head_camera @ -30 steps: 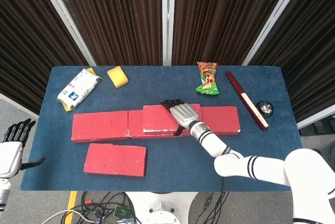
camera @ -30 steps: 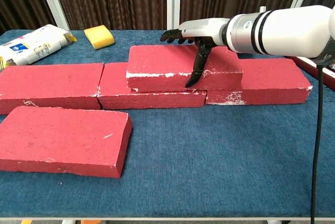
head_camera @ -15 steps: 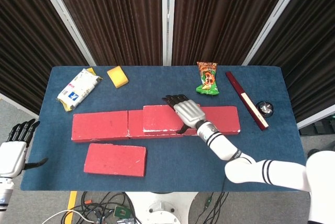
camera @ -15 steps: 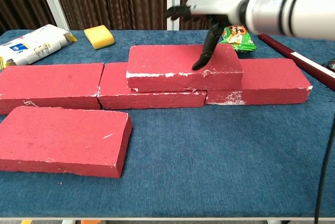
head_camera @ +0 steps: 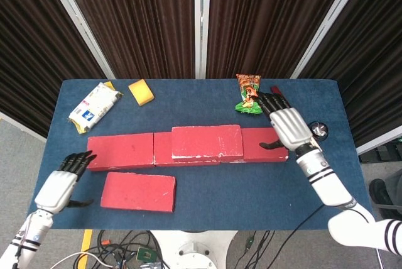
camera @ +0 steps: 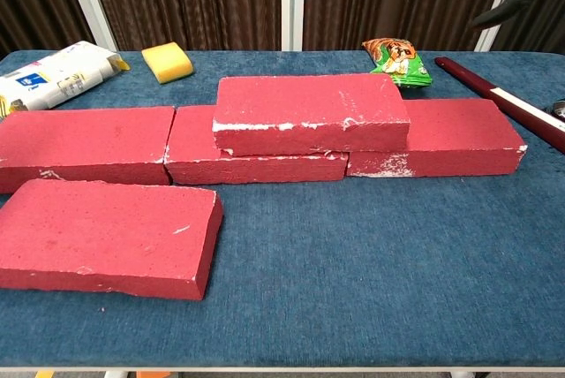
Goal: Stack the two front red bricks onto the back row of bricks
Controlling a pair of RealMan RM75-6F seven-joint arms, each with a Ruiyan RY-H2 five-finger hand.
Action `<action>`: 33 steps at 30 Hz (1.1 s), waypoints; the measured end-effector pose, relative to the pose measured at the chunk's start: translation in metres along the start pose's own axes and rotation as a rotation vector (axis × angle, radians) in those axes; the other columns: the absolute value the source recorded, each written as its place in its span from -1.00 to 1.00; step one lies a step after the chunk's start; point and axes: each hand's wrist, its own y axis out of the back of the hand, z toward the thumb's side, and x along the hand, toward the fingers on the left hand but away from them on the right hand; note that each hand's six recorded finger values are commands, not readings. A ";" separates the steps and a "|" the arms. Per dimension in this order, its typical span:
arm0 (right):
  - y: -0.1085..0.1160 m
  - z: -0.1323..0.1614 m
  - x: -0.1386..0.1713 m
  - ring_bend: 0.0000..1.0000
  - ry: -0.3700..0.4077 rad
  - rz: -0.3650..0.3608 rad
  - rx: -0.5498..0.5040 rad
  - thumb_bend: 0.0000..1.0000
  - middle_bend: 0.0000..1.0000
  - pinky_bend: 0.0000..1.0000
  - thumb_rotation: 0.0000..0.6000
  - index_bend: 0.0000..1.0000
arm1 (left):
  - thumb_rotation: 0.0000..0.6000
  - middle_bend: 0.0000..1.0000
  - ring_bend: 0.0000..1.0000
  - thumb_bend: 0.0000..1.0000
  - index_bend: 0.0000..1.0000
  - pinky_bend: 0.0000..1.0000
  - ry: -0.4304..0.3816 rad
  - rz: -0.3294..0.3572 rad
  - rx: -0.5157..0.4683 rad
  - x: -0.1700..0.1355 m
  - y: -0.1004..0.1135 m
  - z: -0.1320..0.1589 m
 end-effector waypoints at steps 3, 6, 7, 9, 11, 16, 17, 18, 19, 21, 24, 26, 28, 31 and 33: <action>0.003 -0.012 0.013 -1.00 -0.011 -0.015 -0.025 -1.00 -1.00 -1.00 1.00 -1.00 | 1.00 -1.00 -1.00 -1.00 -1.00 -1.00 -0.053 -0.070 0.000 0.007 -0.015 0.018; 0.005 -0.022 0.021 -1.00 -0.021 -0.022 -0.036 -1.00 -1.00 -1.00 1.00 -1.00 | 1.00 -1.00 -1.00 -1.00 -1.00 -1.00 -0.097 -0.134 0.017 0.013 -0.029 0.034; 0.005 -0.025 0.022 -1.00 -0.024 -0.023 -0.038 -1.00 -1.00 -1.00 1.00 -1.00 | 1.00 -1.00 -1.00 -1.00 -1.00 -1.00 -0.110 -0.158 0.019 0.016 -0.035 0.040; 0.004 -0.029 0.024 -1.00 -0.029 -0.022 -0.042 -1.00 -1.00 -1.00 1.00 -1.00 | 1.00 -1.00 -1.00 -1.00 -1.00 -1.00 -0.124 -0.188 0.012 0.020 -0.042 0.048; 0.003 -0.031 0.024 -1.00 -0.030 -0.020 -0.042 -1.00 -1.00 -1.00 1.00 -1.00 | 1.00 -1.00 -1.00 -1.00 -1.00 -1.00 -0.140 -0.208 -0.002 0.024 -0.049 0.058; 0.000 -0.031 0.026 -1.00 -0.033 -0.025 -0.053 -1.00 -1.00 -1.00 1.00 -1.00 | 1.00 -1.00 -1.00 -1.00 -1.00 -1.00 -0.170 -0.236 0.011 0.033 -0.062 0.075; -0.001 -0.031 0.027 -1.00 -0.033 -0.025 -0.056 -1.00 -1.00 -1.00 1.00 -1.00 | 1.00 -1.00 -1.00 -1.00 -1.00 -1.00 -0.173 -0.240 0.015 0.035 -0.064 0.077; -0.002 -0.031 0.027 -1.00 -0.033 -0.025 -0.059 -1.00 -1.00 -1.00 1.00 -1.00 | 1.00 -1.00 -1.00 -1.00 -1.00 -1.00 -0.174 -0.245 0.019 0.037 -0.066 0.079; -0.002 -0.031 0.027 -1.00 -0.033 -0.025 -0.061 -1.00 -1.00 -1.00 1.00 -1.00 | 1.00 -1.00 -1.00 -1.00 -1.00 -1.00 -0.174 -0.252 0.024 0.040 -0.069 0.082; -0.003 -0.032 0.027 -1.00 -0.035 -0.024 -0.063 -1.00 -1.00 -1.00 1.00 -1.00 | 1.00 -1.00 -1.00 -1.00 -1.00 -1.00 -0.171 -0.263 0.025 0.045 -0.073 0.085; -0.003 -0.034 0.028 -1.00 -0.038 -0.026 -0.068 -1.00 -1.00 -1.00 1.00 -1.00 | 1.00 -1.00 -1.00 -1.00 -1.00 -1.00 -0.166 -0.276 0.023 0.053 -0.078 0.091; -0.003 -0.035 0.028 -1.00 -0.039 -0.027 -0.072 -1.00 -1.00 -1.00 1.00 -1.00 | 1.00 -1.00 -1.00 -1.00 -1.00 -1.00 -0.161 -0.282 0.028 0.058 -0.081 0.095; -0.003 -0.037 0.029 -1.00 -0.039 -0.029 -0.077 -1.00 -1.00 -1.00 1.00 -1.00 | 1.00 -1.00 -1.00 -1.00 -1.00 -1.00 -0.153 -0.294 0.024 0.061 -0.083 0.097; -0.003 -0.039 0.030 -1.00 -0.040 -0.030 -0.083 -1.00 -1.00 -1.00 1.00 -1.00 | 1.00 -1.00 -1.00 -1.00 -1.00 -1.00 -0.140 -0.314 0.016 0.065 -0.087 0.098; -0.004 -0.041 0.030 -1.00 -0.040 -0.029 -0.087 -1.00 -1.00 -1.00 1.00 -1.00 | 1.00 -1.00 -1.00 -1.00 -1.00 -1.00 -0.132 -0.326 0.013 0.067 -0.090 0.099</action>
